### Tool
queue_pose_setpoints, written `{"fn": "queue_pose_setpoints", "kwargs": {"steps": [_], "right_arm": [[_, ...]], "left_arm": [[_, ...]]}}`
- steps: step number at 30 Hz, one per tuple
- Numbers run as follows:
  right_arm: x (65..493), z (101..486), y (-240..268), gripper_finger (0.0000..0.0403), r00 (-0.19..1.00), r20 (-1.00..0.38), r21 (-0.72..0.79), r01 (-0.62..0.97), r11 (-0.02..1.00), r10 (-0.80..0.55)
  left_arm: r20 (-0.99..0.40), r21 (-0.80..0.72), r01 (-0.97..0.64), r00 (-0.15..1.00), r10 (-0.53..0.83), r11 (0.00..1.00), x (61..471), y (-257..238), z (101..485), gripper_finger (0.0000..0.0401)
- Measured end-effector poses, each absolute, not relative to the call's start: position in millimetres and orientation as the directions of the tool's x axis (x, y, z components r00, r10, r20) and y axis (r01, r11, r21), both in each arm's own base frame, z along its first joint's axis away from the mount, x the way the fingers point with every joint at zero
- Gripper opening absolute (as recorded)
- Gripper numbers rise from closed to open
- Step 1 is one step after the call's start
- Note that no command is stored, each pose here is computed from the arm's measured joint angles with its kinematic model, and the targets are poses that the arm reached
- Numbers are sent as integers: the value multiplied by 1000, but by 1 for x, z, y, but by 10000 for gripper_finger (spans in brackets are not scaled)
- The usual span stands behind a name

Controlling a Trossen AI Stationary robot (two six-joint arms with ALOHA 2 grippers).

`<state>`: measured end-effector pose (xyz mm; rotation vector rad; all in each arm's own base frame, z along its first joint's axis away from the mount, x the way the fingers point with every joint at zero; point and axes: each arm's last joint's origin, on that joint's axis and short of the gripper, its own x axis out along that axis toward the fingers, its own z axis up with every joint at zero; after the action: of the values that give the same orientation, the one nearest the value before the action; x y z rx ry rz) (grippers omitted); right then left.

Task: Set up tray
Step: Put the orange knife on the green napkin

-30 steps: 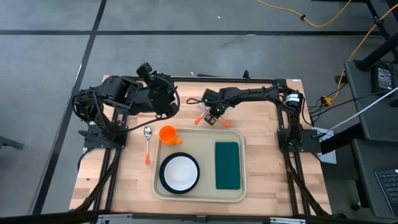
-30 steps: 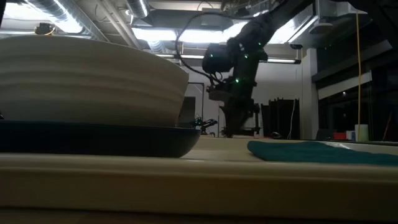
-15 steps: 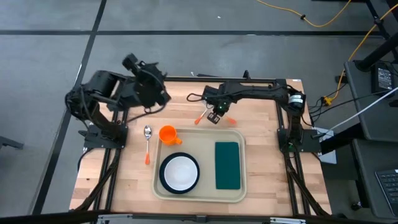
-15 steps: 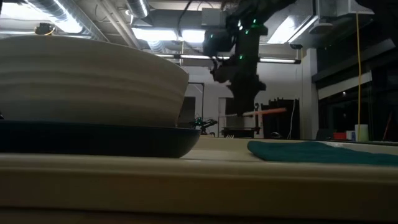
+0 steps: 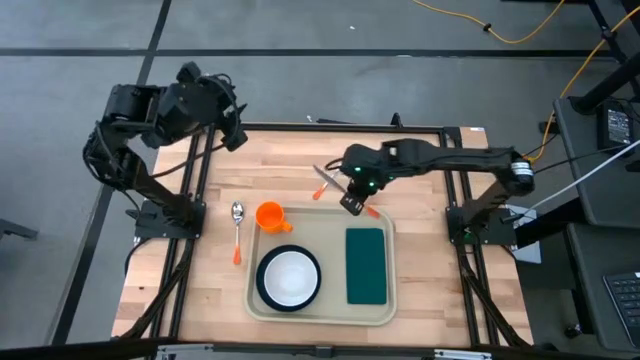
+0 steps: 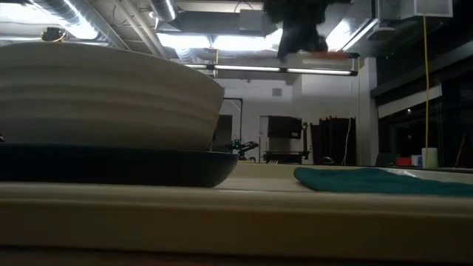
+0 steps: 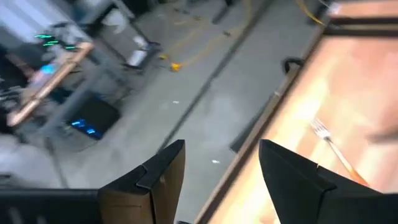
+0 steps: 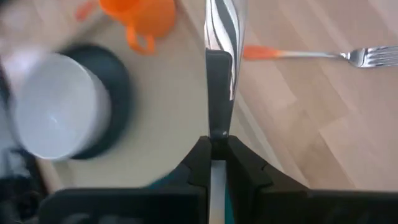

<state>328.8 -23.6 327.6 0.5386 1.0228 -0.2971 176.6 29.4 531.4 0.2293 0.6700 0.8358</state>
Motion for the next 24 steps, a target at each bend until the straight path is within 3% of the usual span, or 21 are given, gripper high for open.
{"fn": "queue_pose_setpoints", "kwargs": {"steps": [4,9,13,19,24], "right_arm": [[314,350,-2,31,566,-824,319,501,805,-26],[300,354,38,31,583,-807,357,611,707,-96],[288,338,72,31,529,-829,341,737,583,-184],[273,300,116,31,458,-872,364,842,397,-172],[266,268,143,30,376,-911,316,900,301,-169]], "left_arm": [[-513,434,-535,514,687,725,180,33,528,200],[-536,467,-495,501,680,733,184,36,523,200],[-546,486,-473,492,678,735,186,36,520,200],[-553,498,-460,485,677,735,188,36,517,200],[-551,507,-450,487,678,735,187,36,517,200]]}}
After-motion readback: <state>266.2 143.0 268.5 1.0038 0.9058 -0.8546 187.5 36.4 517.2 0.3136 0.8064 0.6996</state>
